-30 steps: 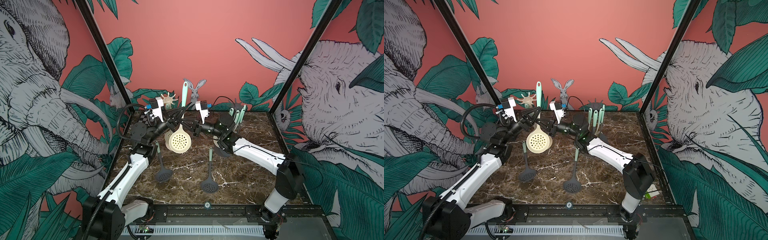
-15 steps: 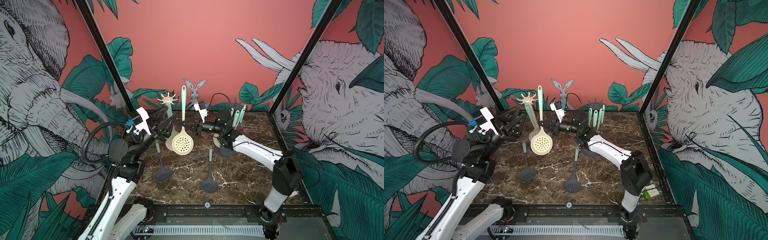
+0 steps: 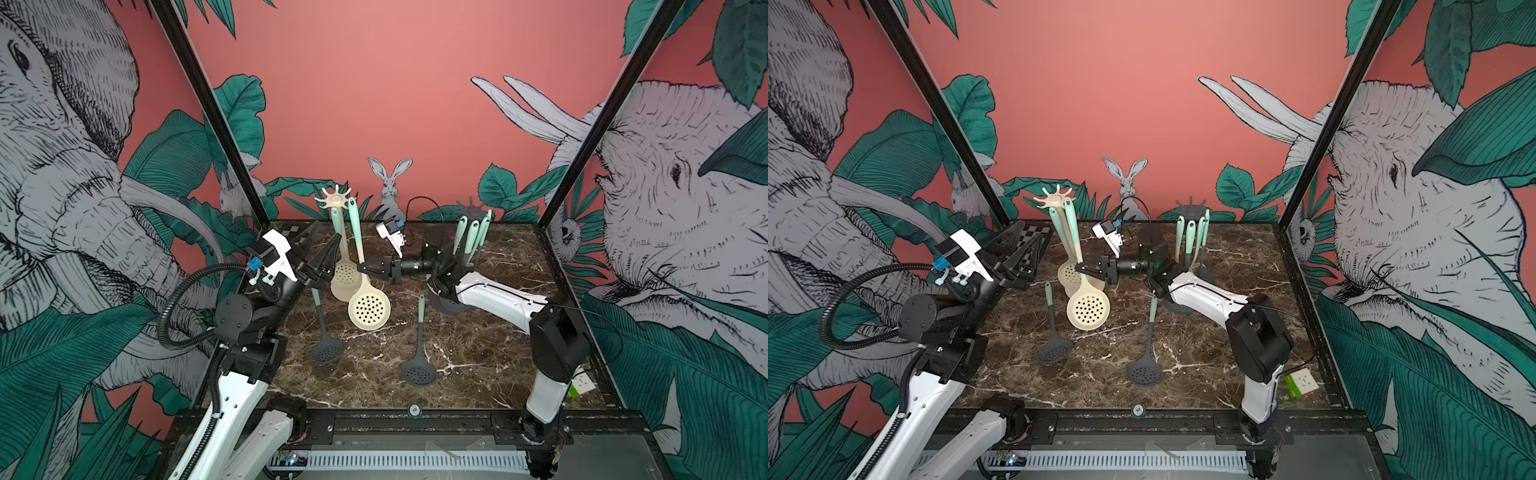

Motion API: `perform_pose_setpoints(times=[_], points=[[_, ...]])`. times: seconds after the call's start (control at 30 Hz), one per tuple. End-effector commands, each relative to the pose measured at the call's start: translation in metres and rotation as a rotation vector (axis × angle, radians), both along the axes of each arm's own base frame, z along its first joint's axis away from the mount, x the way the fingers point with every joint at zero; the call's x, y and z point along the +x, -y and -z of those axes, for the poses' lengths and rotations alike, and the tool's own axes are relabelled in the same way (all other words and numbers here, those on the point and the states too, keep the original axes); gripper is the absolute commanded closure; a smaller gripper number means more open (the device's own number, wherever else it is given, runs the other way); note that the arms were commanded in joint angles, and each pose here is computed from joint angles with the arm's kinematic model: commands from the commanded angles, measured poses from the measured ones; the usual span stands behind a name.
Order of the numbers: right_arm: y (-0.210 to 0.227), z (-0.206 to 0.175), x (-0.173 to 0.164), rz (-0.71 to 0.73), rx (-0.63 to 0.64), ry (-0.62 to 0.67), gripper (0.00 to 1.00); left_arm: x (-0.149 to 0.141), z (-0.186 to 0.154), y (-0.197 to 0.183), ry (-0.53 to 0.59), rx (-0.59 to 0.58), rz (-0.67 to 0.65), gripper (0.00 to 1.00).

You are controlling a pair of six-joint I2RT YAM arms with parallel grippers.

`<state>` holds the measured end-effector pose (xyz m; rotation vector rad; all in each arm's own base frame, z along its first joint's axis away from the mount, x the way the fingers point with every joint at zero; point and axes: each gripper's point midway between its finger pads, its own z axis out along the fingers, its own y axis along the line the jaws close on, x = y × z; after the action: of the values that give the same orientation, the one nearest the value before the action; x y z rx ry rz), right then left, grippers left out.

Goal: Hang the skimmer on the kitchen utensil rack
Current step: Hang the skimmer on the rack.

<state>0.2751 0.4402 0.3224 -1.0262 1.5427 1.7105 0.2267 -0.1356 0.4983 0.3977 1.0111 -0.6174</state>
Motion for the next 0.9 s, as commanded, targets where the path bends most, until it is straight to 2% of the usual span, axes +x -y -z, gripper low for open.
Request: perform_pose_setpoints(times=[0.0,0.4,0.87], points=[[0.003,-0.016,-0.011,-0.056,0.060,0.059,1.00,0.002,0.002,-0.001,0.006,0.009,-0.020,0.43],[-0.005,0.000,-0.005,-0.079,0.042,0.018,1.00,0.007,0.008,0.005,-0.009,0.032,-0.001,0.43],[-0.002,0.000,0.001,-0.073,0.041,0.016,1.00,0.045,0.059,0.029,-0.186,0.103,0.083,0.48]])
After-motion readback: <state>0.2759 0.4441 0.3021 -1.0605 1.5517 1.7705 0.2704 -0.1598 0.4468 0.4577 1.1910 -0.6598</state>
